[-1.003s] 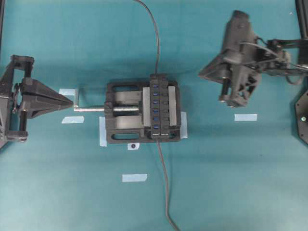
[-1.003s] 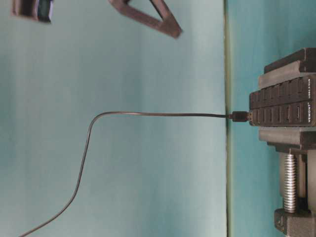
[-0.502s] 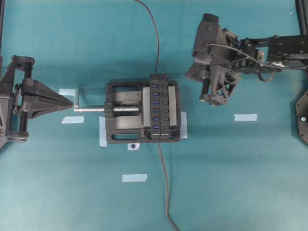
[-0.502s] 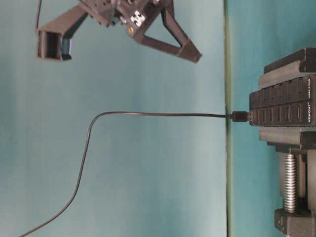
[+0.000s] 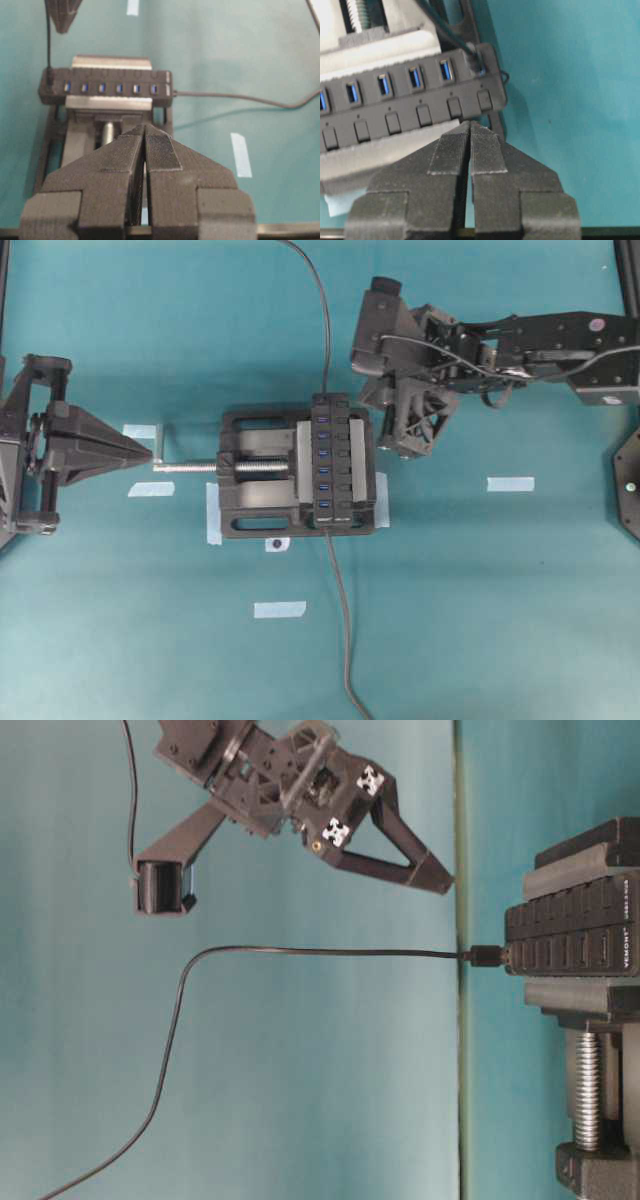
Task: Insert the USB into the center port of the fixed hub
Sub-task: 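Lower the open right gripper over the black USB plug at the hub, then close the right gripper on the black USB plug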
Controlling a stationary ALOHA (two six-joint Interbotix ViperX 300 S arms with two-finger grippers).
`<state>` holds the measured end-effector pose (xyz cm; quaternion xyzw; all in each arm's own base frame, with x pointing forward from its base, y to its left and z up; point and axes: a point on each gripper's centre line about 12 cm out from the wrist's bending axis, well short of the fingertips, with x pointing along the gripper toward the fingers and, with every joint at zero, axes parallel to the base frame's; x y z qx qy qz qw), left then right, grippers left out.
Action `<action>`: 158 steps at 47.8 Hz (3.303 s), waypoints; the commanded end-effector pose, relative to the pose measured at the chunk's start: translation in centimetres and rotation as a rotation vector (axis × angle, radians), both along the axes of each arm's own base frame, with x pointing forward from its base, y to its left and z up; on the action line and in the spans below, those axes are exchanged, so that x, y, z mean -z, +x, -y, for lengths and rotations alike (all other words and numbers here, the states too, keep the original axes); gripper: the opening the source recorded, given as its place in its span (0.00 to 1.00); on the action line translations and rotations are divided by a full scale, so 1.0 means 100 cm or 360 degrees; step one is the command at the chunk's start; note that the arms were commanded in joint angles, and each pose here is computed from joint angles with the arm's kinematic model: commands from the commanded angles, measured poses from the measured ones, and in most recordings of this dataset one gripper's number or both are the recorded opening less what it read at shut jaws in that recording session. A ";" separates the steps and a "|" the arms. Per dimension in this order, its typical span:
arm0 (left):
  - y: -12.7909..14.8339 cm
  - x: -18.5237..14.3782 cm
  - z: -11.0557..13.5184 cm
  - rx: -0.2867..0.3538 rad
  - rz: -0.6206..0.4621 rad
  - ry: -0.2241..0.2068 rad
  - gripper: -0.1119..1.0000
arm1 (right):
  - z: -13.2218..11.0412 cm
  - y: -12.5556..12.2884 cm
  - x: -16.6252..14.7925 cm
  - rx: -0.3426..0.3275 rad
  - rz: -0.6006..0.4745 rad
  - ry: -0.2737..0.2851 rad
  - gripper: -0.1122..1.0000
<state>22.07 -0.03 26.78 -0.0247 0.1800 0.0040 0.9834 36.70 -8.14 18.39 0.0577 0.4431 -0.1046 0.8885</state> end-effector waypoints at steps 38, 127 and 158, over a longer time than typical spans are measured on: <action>0.002 -0.010 -0.001 -0.0011 0.0044 -0.0002 0.10 | 0.004 0.023 -0.010 -0.0117 0.0167 -0.0134 0.88; -0.001 -0.007 -0.003 -0.0025 0.0044 -0.0007 0.10 | 0.008 0.044 0.011 -0.0130 0.0206 -0.0152 0.48; -0.007 -0.006 -0.003 -0.0033 0.0066 -0.0023 0.10 | 0.003 0.044 0.009 -0.0135 0.0216 -0.0140 0.18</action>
